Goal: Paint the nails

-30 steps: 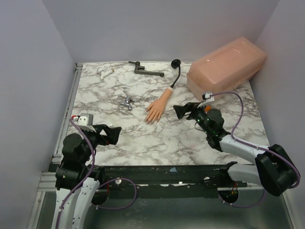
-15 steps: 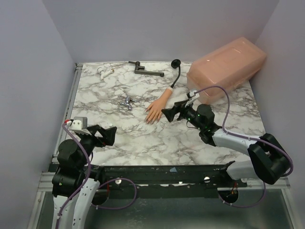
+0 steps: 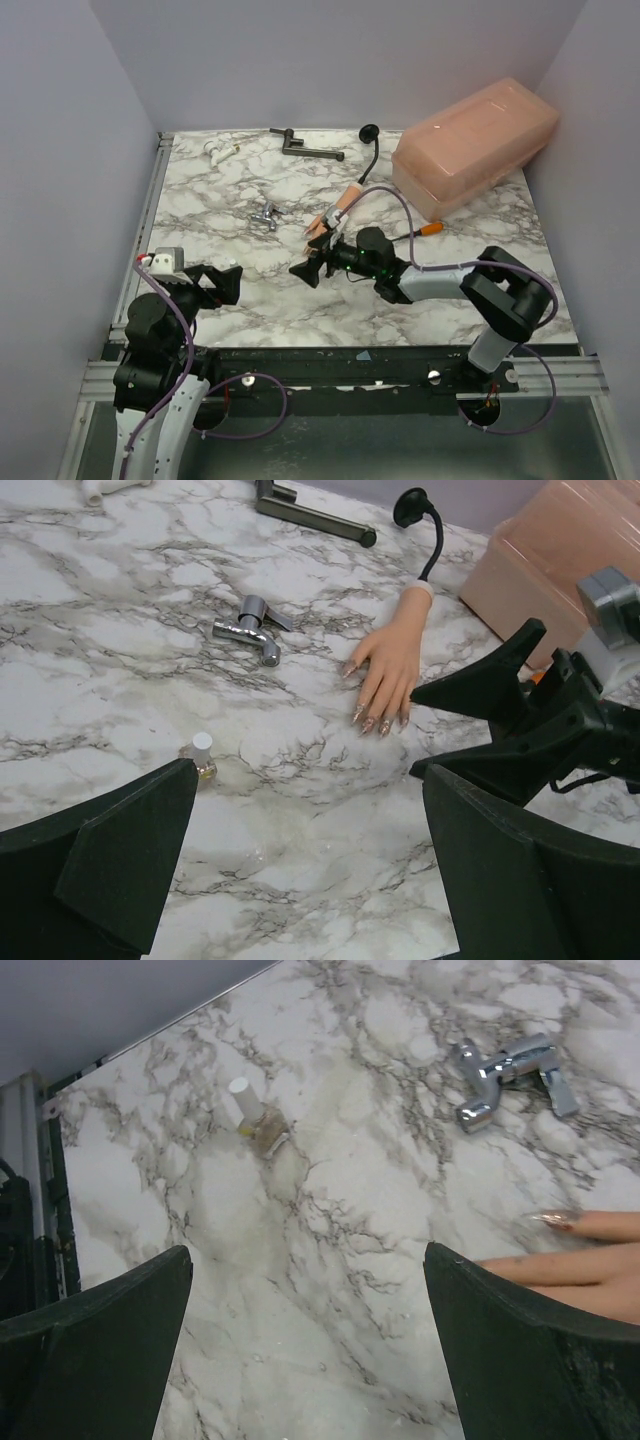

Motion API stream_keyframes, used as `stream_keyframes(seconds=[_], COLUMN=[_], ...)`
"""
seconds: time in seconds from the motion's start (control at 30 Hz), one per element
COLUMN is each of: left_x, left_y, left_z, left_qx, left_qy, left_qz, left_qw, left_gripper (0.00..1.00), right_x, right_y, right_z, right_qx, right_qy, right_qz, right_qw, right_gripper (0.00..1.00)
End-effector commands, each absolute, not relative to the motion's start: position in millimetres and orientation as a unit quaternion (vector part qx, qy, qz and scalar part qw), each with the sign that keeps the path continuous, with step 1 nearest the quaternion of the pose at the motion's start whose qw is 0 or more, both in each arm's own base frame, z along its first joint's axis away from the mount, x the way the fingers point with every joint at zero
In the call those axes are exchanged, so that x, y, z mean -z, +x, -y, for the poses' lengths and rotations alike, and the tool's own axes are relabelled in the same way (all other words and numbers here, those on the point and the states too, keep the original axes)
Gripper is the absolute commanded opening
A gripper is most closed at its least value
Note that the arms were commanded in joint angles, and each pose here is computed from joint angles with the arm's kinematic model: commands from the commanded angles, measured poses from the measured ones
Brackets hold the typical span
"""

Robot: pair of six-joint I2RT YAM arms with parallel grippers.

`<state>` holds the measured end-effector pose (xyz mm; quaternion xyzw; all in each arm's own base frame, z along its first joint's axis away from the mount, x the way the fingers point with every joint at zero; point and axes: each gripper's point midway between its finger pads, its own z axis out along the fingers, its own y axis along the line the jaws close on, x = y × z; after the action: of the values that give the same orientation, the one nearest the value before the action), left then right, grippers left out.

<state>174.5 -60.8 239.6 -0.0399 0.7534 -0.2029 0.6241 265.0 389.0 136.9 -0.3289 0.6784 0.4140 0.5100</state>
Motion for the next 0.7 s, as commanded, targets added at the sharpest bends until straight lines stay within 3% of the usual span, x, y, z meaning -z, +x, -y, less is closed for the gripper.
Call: stream_keyframes(seconds=[0.0, 0.23, 0.67], left_x=[-234, -234, -236], left_y=[179, 179, 177], left_z=[55, 52, 49], left_qx=[0.184, 0.18, 0.177], left_qy=[-0.046, -0.053, -0.061], left_qz=[-0.759, -0.758, -0.751], left_qw=[0.622, 0.625, 0.633], left_gripper=[0.97, 0.96, 0.96], right_x=[-140, -120, -77], right_y=[242, 229, 248], right_z=[-430, -454, -511], right_qx=[-0.417, -0.407, -0.346], right_qy=[-0.369, -0.337, -0.318], right_qz=[-0.629, -0.588, -0.617], right_qw=[0.542, 0.612, 0.631], right_gripper=[1.0, 0.98, 0.95])
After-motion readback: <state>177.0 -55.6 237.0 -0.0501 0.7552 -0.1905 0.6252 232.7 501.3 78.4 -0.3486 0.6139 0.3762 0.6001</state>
